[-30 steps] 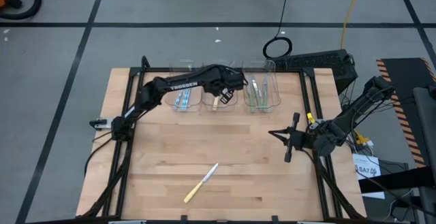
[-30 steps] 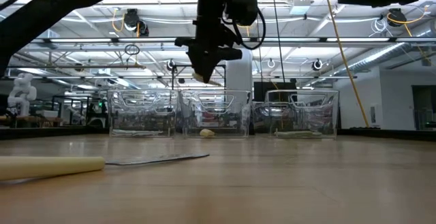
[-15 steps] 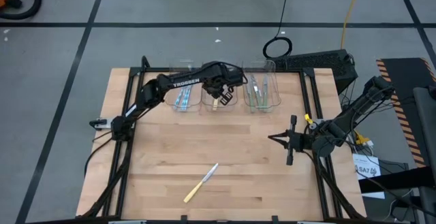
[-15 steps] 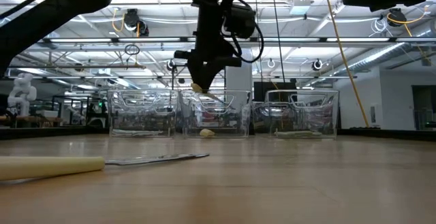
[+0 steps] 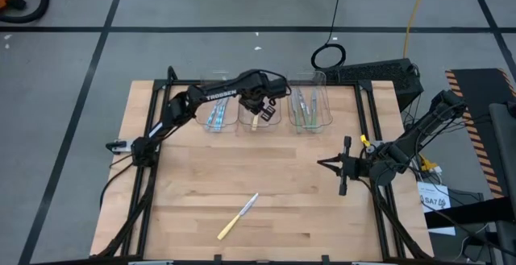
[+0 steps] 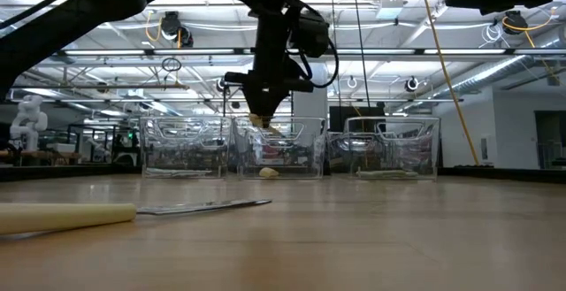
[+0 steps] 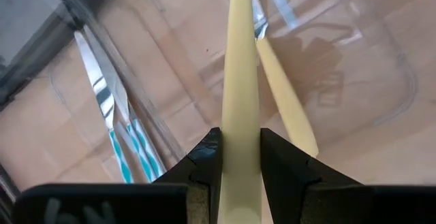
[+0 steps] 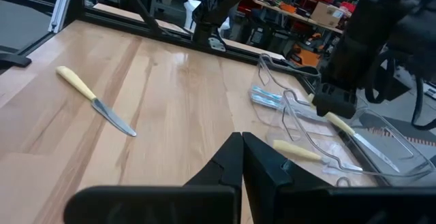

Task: Sort silverware by color (type)
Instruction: Put the yellow knife into the middle transparent bin

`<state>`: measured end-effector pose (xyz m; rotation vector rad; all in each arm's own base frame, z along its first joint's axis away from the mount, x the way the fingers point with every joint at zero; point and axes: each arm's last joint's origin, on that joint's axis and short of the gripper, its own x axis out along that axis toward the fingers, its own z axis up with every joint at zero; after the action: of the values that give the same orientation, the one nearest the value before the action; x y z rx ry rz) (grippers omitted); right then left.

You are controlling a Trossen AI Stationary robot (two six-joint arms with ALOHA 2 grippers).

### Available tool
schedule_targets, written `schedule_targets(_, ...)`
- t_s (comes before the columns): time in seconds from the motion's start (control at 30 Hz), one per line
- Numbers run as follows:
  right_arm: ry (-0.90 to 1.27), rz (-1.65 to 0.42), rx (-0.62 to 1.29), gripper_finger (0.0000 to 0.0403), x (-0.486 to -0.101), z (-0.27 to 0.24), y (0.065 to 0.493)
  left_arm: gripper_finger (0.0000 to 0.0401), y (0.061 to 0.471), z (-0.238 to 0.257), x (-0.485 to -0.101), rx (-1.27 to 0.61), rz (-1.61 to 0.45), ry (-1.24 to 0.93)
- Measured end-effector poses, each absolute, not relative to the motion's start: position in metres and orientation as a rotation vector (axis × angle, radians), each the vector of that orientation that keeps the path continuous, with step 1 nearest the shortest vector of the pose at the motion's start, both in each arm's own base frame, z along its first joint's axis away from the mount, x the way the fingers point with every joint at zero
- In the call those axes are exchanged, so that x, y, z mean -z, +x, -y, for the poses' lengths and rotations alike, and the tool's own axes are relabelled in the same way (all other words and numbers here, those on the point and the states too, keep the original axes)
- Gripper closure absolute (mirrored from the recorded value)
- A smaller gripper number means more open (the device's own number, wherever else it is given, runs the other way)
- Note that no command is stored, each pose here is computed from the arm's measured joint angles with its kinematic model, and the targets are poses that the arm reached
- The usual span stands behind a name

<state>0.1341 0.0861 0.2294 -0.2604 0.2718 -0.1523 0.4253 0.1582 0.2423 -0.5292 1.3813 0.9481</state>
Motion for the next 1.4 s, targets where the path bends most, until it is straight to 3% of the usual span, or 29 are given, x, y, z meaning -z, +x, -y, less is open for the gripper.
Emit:
schedule_targets(0.27,-0.275,-0.273,0.150,0.0401,-0.229,-0.086,0.134,0.0317,0.433,-0.158,-0.234,-0.934,-1.366,-0.477)
schedule_targets(0.53,-0.277,-0.273,0.150,0.0401,-0.229,-0.086,0.134,0.0222,0.437,-0.153,-0.235,-0.961,-1.325,-0.428)
schedule_targets(0.83,-0.277,-0.274,0.150,0.0401,-0.229,-0.086,0.134,0.0205,0.440,-0.138,-0.238,-0.918,-1.350,-0.323)
schedule_targets(1.1,-0.298,-0.297,0.150,0.0401,-0.227,-0.085,0.133,0.0204,0.443,-0.047,-0.271,-0.859,-1.284,-0.024)
schedule_targets(1.4,-0.243,-0.300,0.157,0.0401,-0.226,-0.085,0.133,0.0204,0.426,0.097,-0.276,-0.715,-1.215,0.115)
